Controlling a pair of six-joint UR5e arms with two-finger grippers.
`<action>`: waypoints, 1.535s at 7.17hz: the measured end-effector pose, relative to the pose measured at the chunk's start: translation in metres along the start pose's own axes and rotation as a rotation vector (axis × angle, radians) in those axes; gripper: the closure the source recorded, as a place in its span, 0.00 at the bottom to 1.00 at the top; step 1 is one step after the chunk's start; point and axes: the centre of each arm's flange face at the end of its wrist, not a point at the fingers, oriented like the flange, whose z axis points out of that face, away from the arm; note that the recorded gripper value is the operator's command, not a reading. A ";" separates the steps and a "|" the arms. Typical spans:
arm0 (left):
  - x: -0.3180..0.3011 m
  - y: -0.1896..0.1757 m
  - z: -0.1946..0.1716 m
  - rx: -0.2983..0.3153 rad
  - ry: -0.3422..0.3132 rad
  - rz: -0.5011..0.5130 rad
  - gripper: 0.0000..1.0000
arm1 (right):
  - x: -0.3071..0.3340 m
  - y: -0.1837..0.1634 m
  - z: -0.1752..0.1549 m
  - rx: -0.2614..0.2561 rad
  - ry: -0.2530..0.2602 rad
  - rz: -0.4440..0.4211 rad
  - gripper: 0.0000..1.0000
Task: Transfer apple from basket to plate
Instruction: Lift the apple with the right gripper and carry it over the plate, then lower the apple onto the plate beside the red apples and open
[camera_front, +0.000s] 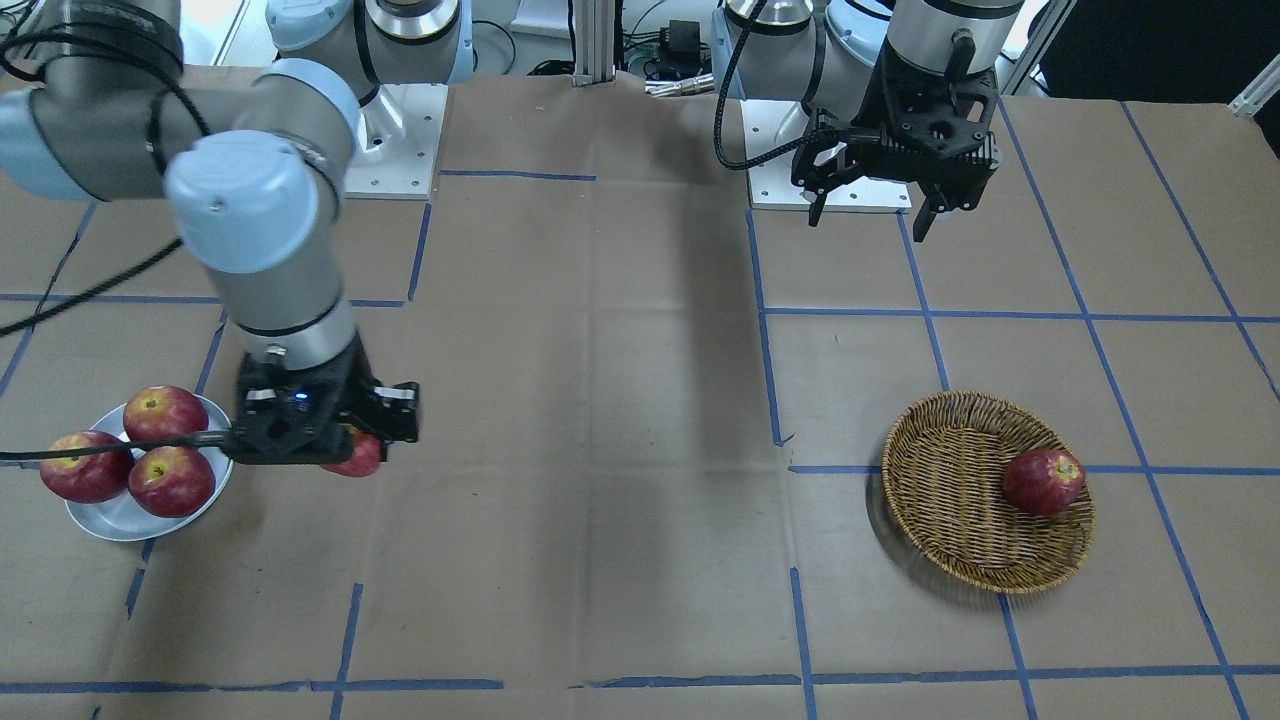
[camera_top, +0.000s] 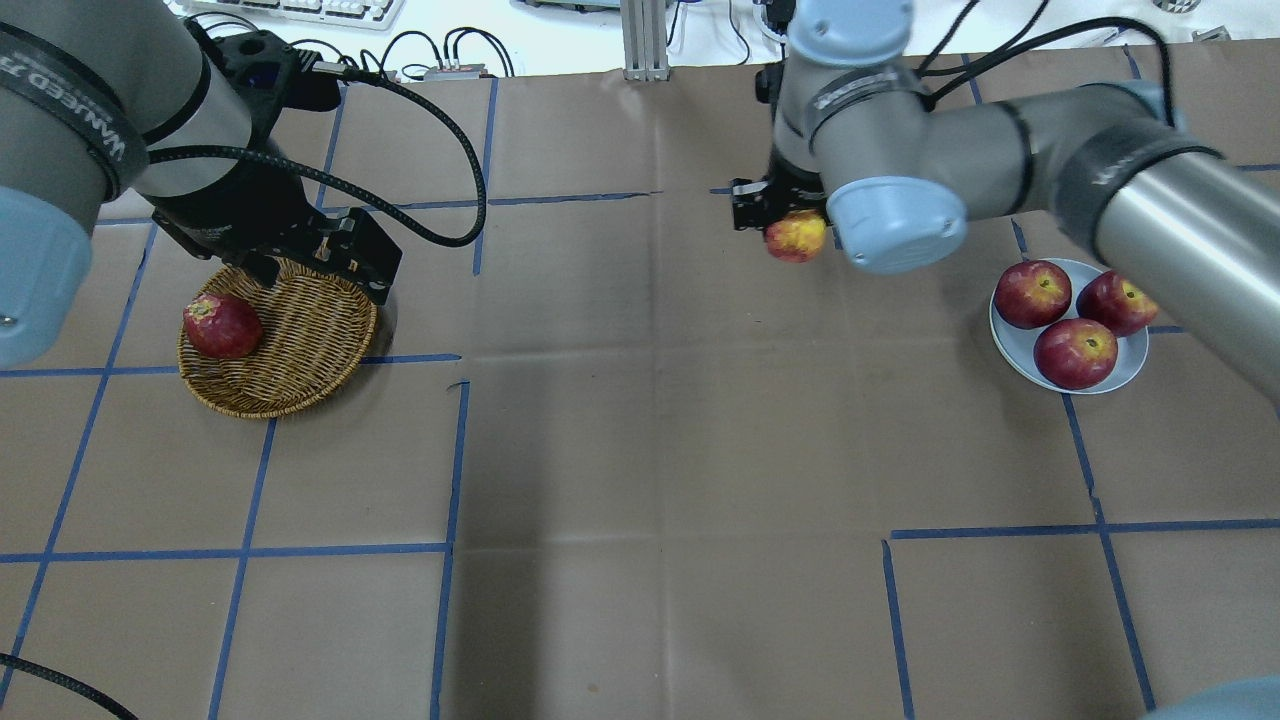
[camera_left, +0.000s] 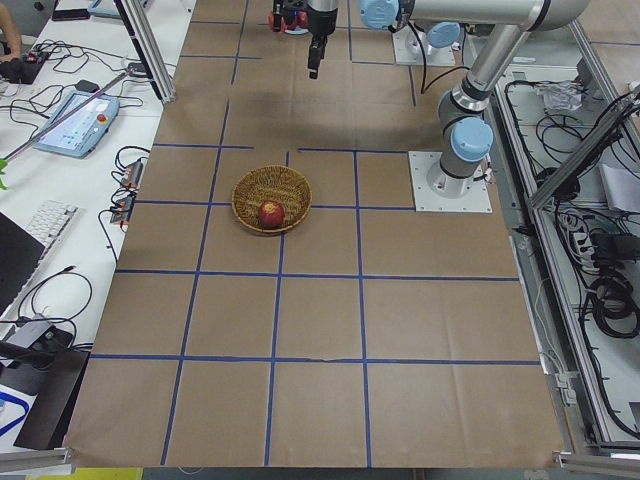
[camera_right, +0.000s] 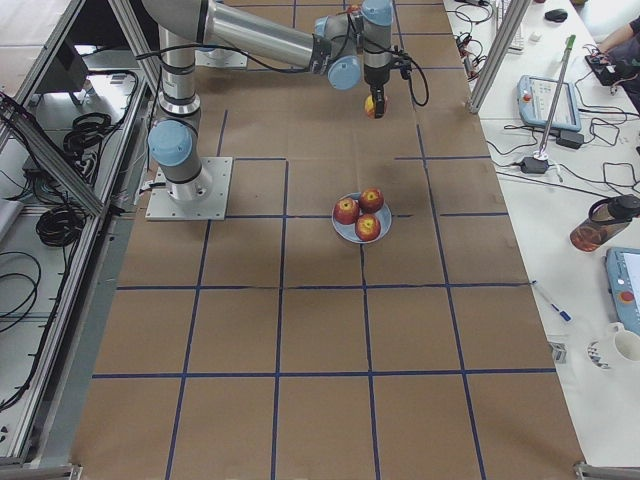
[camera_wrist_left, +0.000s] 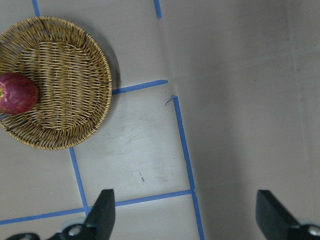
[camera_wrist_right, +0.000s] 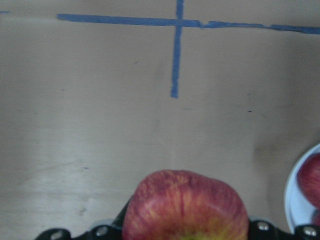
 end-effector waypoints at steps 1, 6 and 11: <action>0.000 0.000 0.000 -0.001 0.000 0.000 0.01 | 0.068 0.011 0.008 -0.032 0.005 -0.043 0.43; 0.000 0.000 0.000 0.000 0.001 0.000 0.01 | 0.233 0.076 0.069 -0.053 -0.051 -0.132 0.43; 0.000 0.000 0.001 -0.001 0.002 0.001 0.01 | 0.245 0.073 0.097 -0.021 -0.053 -0.125 0.42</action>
